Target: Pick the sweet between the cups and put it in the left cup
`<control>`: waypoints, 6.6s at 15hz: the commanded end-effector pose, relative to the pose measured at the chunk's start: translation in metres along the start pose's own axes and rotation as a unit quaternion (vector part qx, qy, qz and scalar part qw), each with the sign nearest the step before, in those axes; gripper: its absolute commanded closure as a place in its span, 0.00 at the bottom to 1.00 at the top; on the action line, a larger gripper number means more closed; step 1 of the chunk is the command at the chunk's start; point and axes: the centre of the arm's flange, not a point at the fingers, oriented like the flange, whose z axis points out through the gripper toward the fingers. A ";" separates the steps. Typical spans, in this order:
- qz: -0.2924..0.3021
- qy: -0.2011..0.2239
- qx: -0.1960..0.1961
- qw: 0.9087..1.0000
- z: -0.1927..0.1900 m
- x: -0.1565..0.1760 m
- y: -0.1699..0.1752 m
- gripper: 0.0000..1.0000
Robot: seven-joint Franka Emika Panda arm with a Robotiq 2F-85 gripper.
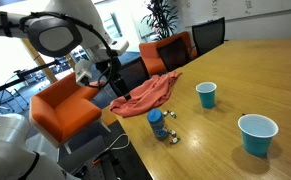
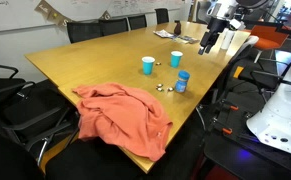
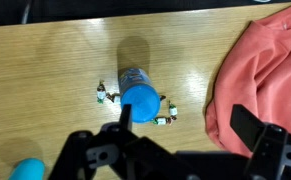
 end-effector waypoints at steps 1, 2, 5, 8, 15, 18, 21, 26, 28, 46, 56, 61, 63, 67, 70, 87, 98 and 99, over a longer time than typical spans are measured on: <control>0.000 0.000 0.000 1.000 0.000 0.000 0.000 0.00; 0.012 0.006 -0.005 1.000 0.000 0.010 -0.006 0.00; 0.084 0.067 -0.023 0.994 0.001 0.062 -0.019 0.00; 0.148 0.125 -0.039 0.980 0.004 0.127 -0.009 0.00; 0.319 0.163 -0.101 0.928 0.033 0.254 0.072 0.00; 0.393 0.171 -0.123 0.895 0.054 0.300 0.114 0.00; 0.456 0.177 -0.131 0.862 0.085 0.339 0.149 0.00; 0.510 0.176 -0.082 0.838 0.141 0.389 0.165 0.00; 0.531 0.168 -0.071 0.828 0.158 0.401 0.163 0.00; 0.658 0.122 -0.125 0.732 0.251 0.407 0.190 0.00; 0.660 0.114 -0.116 0.733 0.263 0.403 0.205 0.00; 0.664 0.104 -0.109 0.733 0.270 0.401 0.208 0.34; 0.665 0.102 -0.108 0.732 0.272 0.400 0.209 0.50; 0.666 0.101 -0.107 0.731 0.270 0.400 0.212 0.81; 0.663 0.096 -0.106 0.735 0.270 0.396 0.206 0.99; 0.488 0.045 -0.026 0.872 0.082 0.357 0.100 0.94; 0.399 0.027 -0.042 0.915 0.139 0.322 0.065 0.94; 0.396 0.035 -0.039 0.917 0.144 0.321 0.063 0.94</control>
